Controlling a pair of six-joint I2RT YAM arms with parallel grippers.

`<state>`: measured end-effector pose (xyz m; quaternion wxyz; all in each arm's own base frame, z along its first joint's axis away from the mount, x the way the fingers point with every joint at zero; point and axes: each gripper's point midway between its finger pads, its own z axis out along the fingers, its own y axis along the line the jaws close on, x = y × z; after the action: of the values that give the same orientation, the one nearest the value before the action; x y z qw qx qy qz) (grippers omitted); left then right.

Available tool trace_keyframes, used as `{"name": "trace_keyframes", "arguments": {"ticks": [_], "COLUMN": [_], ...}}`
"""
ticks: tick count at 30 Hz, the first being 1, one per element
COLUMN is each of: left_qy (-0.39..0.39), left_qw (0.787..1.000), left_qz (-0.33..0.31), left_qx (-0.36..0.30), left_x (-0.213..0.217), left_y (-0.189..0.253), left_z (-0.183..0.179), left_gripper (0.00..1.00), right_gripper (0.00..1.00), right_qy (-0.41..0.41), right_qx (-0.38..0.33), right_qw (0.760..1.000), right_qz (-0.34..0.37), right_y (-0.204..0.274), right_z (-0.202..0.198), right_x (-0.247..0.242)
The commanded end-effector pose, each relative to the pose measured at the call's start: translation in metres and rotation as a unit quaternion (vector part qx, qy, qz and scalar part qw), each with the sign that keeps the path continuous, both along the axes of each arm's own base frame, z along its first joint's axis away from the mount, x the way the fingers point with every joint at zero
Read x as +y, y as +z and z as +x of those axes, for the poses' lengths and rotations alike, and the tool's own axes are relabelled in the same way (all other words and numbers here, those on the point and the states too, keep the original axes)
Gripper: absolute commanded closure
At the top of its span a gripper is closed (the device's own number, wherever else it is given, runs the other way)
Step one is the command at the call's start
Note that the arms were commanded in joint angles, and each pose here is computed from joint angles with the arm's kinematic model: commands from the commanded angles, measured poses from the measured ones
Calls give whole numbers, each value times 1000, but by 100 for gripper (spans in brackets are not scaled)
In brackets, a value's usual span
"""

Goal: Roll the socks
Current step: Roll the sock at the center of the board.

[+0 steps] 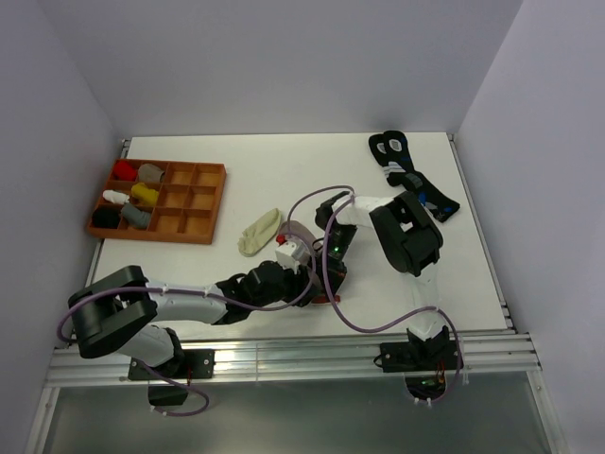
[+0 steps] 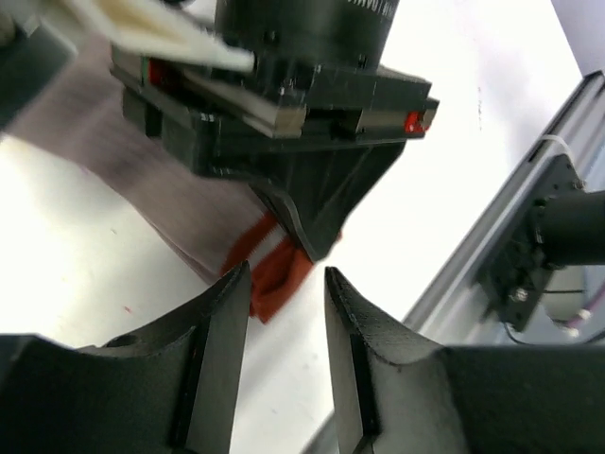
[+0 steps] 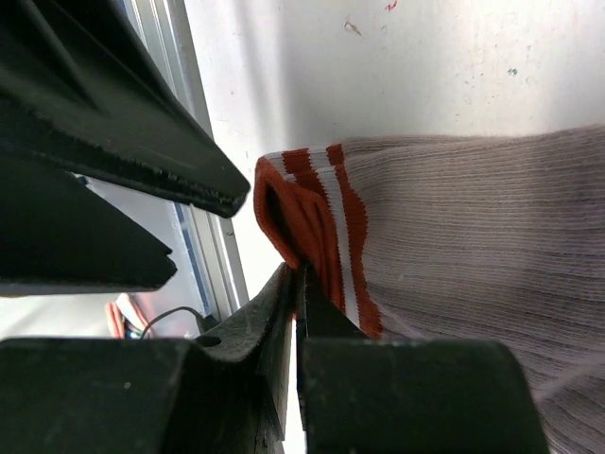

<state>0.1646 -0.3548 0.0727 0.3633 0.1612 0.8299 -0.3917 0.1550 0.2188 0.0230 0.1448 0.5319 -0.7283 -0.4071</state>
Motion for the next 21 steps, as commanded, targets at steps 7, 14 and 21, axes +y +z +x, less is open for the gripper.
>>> {"name": "trace_keyframes", "arguments": {"ticks": [7, 14, 21], "left_qy": [-64, -86, -90], "left_qw": [994, 994, 994], "left_qz": [2, -5, 1], "left_qx": [-87, -66, -55], "left_x": [-15, -21, -24], "left_y": [5, -9, -23], "left_z": [4, -5, -7], "left_gripper": [56, 56, 56], "right_gripper": [96, 96, 97], "right_qy": [-4, -8, -12], "right_qx": [5, 11, 8], "right_qw": [1000, 1000, 1000], "right_qz": [0, -5, -6], "right_y": [5, 0, -1], "right_z": [8, 9, 10], "right_x": [5, 6, 4]}}
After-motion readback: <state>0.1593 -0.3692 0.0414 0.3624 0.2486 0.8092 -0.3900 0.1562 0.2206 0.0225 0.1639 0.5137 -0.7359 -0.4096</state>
